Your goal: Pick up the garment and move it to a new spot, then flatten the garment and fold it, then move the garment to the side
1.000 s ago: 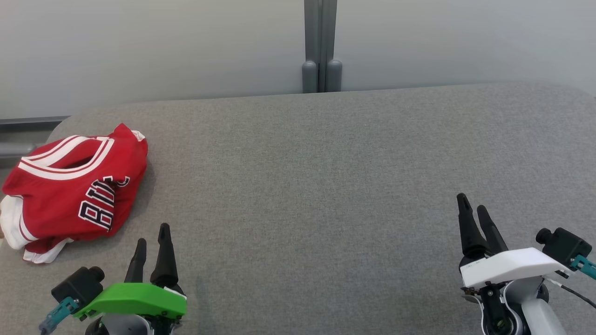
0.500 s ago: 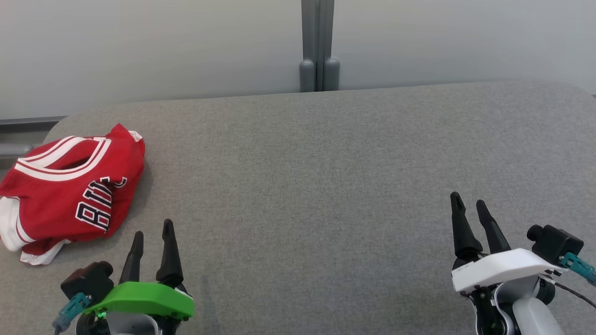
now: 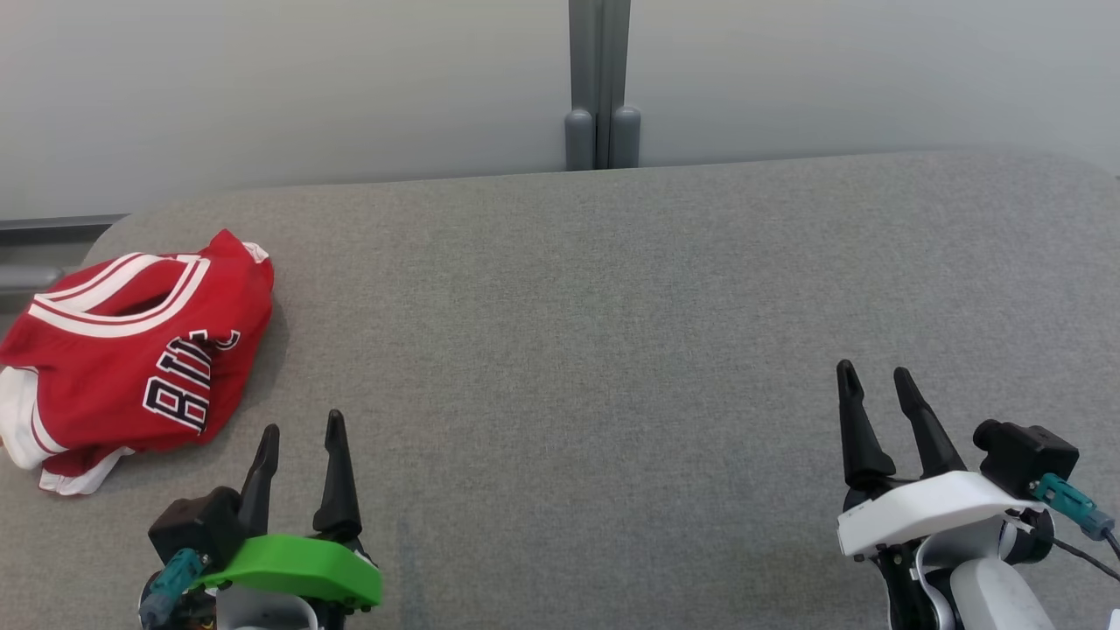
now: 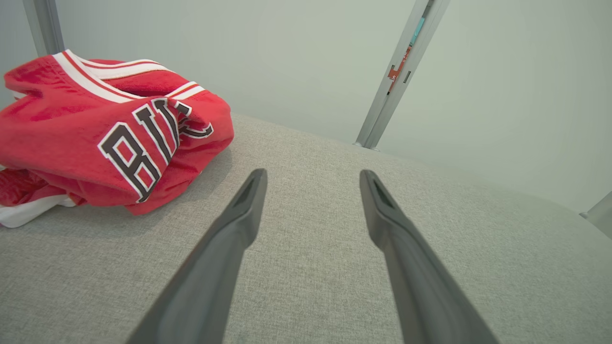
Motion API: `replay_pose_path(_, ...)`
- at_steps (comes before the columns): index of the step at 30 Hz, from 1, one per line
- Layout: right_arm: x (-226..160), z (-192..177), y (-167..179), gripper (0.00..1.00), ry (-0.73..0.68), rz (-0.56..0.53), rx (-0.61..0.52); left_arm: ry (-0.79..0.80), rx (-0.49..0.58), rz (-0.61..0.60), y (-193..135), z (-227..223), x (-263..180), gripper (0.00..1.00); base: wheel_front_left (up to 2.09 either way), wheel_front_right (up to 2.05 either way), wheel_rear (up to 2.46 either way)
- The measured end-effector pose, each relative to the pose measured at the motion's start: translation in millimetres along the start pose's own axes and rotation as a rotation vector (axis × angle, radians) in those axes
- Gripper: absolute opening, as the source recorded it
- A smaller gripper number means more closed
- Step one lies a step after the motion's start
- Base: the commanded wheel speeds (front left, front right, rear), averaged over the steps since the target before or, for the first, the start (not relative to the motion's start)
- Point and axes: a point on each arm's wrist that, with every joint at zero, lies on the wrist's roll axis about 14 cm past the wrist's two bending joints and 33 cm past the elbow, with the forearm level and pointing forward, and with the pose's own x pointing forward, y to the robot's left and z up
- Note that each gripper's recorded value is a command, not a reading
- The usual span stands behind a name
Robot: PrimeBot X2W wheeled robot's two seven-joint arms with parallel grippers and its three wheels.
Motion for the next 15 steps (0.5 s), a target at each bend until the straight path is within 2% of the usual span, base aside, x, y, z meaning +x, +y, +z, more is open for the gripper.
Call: replay_pose_path(15,0.9,-0.3,9.6,1.00,-0.011,0.043,-0.120,-0.030,0.118,-0.025,-5.0,3.1,-1.4,1.00,0.00,0.00,0.00)
